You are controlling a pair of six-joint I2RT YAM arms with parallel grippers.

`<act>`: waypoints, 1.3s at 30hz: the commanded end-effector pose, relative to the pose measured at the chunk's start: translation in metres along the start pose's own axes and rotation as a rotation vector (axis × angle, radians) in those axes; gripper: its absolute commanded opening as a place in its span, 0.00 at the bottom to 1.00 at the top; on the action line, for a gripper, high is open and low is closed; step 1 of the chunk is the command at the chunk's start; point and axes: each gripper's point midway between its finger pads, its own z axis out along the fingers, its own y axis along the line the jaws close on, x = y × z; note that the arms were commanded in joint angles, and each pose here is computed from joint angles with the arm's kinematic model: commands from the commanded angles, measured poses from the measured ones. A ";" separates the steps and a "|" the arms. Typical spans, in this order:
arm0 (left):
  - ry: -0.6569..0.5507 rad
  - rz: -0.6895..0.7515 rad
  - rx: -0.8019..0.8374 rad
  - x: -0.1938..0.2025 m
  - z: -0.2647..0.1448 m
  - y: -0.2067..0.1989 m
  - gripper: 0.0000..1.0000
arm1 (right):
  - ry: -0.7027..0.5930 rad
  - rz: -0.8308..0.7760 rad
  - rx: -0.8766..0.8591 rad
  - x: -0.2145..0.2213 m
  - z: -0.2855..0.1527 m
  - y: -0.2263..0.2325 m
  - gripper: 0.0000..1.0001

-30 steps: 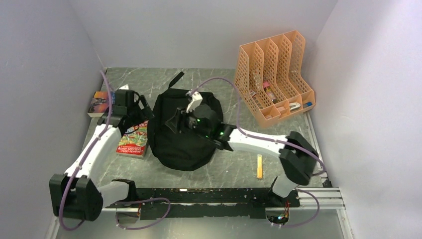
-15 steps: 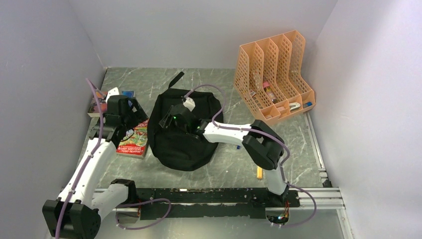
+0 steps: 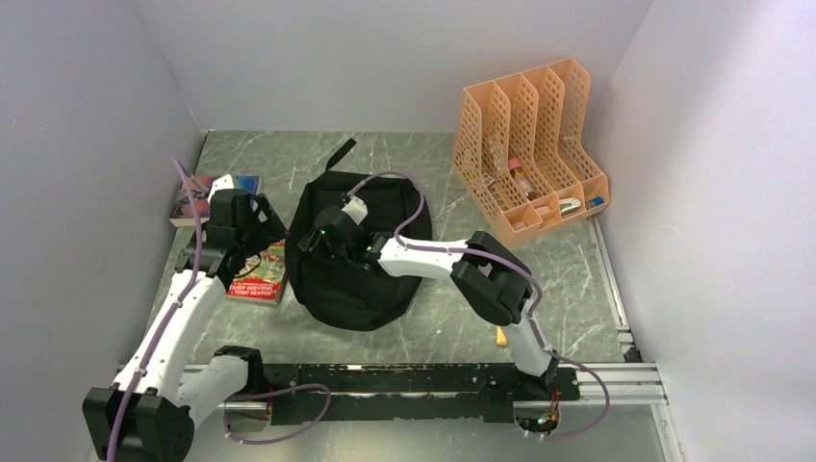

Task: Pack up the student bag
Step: Unzip the student bag at the center of the board.

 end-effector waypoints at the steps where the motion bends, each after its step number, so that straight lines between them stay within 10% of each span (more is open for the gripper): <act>1: -0.022 0.006 0.035 -0.003 -0.003 -0.006 0.91 | 0.002 0.027 0.029 0.008 0.012 -0.006 0.39; 15: -0.014 0.017 0.043 0.000 -0.001 -0.007 0.90 | 0.018 0.040 0.013 0.018 0.035 -0.009 0.28; 25: 0.007 0.021 0.040 0.004 0.004 -0.008 0.91 | -0.010 0.000 -0.063 0.013 0.032 -0.001 0.00; 39: 0.149 0.016 0.066 0.015 0.037 -0.031 0.96 | -0.098 -0.214 -0.328 0.002 -0.001 0.025 0.00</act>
